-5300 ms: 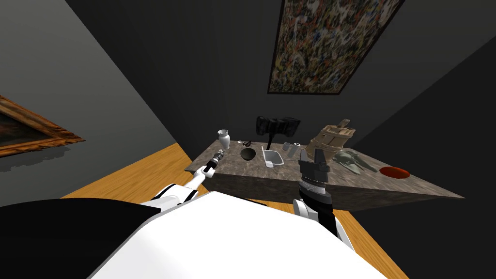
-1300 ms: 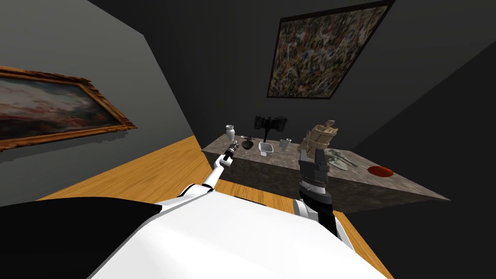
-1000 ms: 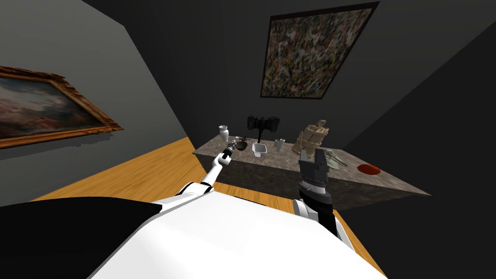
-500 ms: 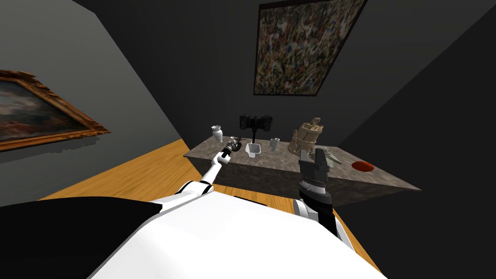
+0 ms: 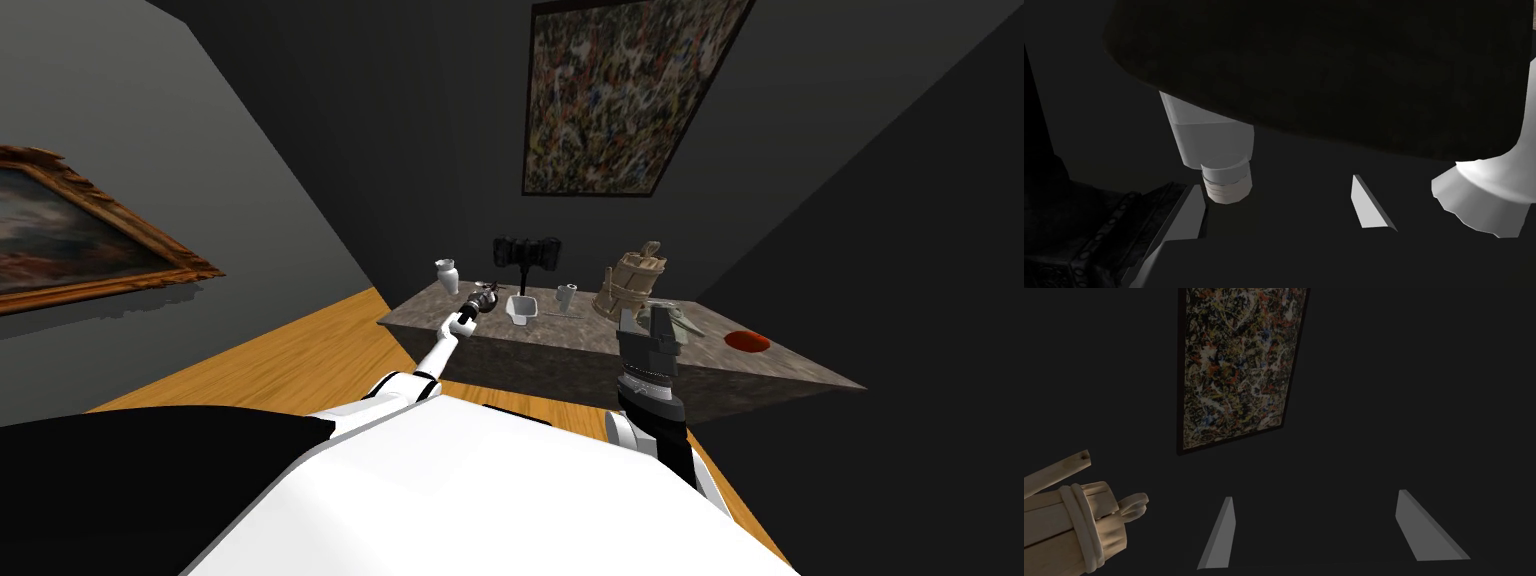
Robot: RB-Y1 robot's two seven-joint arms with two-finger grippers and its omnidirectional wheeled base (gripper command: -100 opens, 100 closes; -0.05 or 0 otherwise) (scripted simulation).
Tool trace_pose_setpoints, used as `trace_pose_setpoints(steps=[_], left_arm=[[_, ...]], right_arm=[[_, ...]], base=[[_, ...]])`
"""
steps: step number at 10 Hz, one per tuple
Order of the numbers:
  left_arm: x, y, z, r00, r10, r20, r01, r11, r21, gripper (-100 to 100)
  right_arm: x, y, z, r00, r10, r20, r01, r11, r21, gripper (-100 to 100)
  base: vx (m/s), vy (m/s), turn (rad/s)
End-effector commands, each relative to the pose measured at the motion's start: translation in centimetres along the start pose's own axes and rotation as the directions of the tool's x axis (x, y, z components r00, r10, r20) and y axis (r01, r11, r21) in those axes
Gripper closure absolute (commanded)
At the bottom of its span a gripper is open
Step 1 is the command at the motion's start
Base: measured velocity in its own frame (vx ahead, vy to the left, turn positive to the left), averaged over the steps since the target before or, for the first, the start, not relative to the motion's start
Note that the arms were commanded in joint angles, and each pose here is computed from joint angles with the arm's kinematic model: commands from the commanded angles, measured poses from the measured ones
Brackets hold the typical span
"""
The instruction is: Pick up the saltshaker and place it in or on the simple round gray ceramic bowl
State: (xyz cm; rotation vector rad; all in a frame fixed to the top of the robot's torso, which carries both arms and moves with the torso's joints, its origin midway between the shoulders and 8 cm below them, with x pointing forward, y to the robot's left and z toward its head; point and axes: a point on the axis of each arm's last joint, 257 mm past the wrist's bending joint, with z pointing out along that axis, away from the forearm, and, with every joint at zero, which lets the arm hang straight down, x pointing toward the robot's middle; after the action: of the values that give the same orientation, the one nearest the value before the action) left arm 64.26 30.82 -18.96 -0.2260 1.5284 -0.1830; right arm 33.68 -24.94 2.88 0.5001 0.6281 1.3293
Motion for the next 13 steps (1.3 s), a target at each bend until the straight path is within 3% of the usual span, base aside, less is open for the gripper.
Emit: trace_pose_setpoints(steps=[1,5,7,8,13], left_arm=[[-0.9,-0.3,0.7,1.0,-0.001,-0.001,0.001,1.0,-0.008,-100],[-3.8,-1.3,2.6,1.0,-0.003,0.002,0.003,1.0,-0.027,-100],[-4.1,-1.5,2.7,1.0,-0.003,0.004,0.004,1.0,-0.026,-100],[-4.1,-1.4,2.7,1.0,-0.004,0.002,0.004,1.0,-0.028,0],[-4.1,-1.4,2.7,1.0,-0.004,0.002,0.004,1.0,-0.028,0]], right_arm=[[0.0,0.0,0.0,1.0,0.0,0.0,0.0,1.0,0.0,0],[0.0,0.0,0.0,1.0,0.0,0.0,0.0,1.0,0.0,0],[0.0,0.0,0.0,1.0,0.0,0.0,0.0,1.0,0.0,0],[0.0,0.0,0.0,1.0,0.0,0.0,0.0,1.0,0.0,0],[0.0,0.0,0.0,1.0,0.0,0.0,0.0,1.0,0.0,0]], base=[[-0.049,0.036,-0.042],[-0.061,0.039,-0.051],[-0.035,0.021,-0.029],[0.0,0.0,0.0],[0.0,0.0,0.0]])
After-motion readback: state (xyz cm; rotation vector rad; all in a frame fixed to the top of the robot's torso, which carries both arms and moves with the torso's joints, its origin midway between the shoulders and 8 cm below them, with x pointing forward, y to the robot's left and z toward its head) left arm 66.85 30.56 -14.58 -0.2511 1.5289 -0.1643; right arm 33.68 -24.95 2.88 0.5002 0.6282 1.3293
